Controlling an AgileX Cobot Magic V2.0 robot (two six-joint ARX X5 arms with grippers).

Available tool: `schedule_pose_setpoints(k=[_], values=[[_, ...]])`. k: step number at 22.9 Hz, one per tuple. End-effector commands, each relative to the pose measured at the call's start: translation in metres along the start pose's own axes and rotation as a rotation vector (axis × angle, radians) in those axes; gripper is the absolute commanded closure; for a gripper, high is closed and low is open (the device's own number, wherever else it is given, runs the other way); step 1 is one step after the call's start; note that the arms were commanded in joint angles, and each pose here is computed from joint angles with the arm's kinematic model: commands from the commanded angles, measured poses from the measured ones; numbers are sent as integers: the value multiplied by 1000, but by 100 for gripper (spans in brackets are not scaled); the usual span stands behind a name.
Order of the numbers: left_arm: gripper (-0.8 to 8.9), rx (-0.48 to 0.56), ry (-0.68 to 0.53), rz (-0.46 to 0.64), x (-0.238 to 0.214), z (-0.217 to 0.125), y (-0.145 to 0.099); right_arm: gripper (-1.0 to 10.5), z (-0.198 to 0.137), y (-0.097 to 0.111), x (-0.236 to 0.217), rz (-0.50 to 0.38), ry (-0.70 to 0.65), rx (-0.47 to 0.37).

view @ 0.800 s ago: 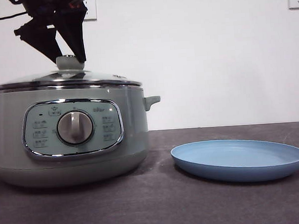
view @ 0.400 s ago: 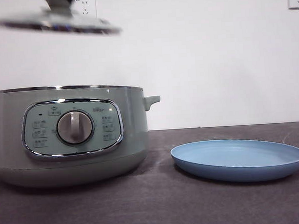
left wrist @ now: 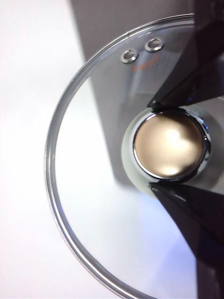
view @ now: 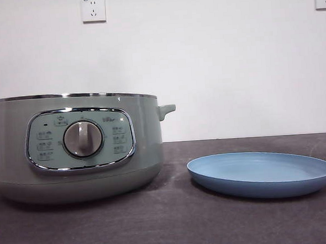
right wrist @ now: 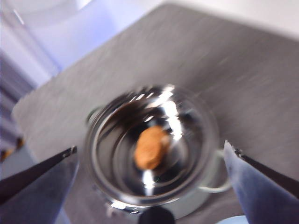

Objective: Take the potato out from the steamer,put the potato on the plate,close the lid

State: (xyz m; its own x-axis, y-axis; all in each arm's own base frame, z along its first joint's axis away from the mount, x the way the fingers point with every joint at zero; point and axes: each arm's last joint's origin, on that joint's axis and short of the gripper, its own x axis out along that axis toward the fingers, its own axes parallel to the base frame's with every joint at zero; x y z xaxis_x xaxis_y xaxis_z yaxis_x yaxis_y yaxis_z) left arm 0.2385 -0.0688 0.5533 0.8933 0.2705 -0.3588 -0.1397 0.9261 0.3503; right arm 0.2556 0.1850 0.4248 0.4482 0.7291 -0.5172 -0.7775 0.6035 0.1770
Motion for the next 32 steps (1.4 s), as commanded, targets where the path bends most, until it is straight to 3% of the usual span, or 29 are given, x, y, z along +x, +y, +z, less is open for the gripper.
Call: schedule_pose_setpoints(k=[1,7,11,22,24,26,29,32], values=[[822,10,5,46,-16,-4,12,326,0,8,43,17,78,-10],[822,8,0,29,-18,-5,13,325,2,16,132,-56,243,-83],[822,9,-5,-15,-19,-4,12,325,-14,25,192,-97,359,-154],[822,9,-8,-49,-18,-4,11,339,-71,19,270,-97,536,-180],[822,7,-7,-50,-18,-5,10,583,-70,20,272,-95,521,-185],[822,7,-10,-72,-18,-4,10,963,-70,20,272,-93,520,-189],[822,9,-11,-106,-17,-4,8,955,-70,15,269,-90,541,-209],[822,9,-10,-105,-17,-4,8,955,-41,-4,224,-131,529,-176]])
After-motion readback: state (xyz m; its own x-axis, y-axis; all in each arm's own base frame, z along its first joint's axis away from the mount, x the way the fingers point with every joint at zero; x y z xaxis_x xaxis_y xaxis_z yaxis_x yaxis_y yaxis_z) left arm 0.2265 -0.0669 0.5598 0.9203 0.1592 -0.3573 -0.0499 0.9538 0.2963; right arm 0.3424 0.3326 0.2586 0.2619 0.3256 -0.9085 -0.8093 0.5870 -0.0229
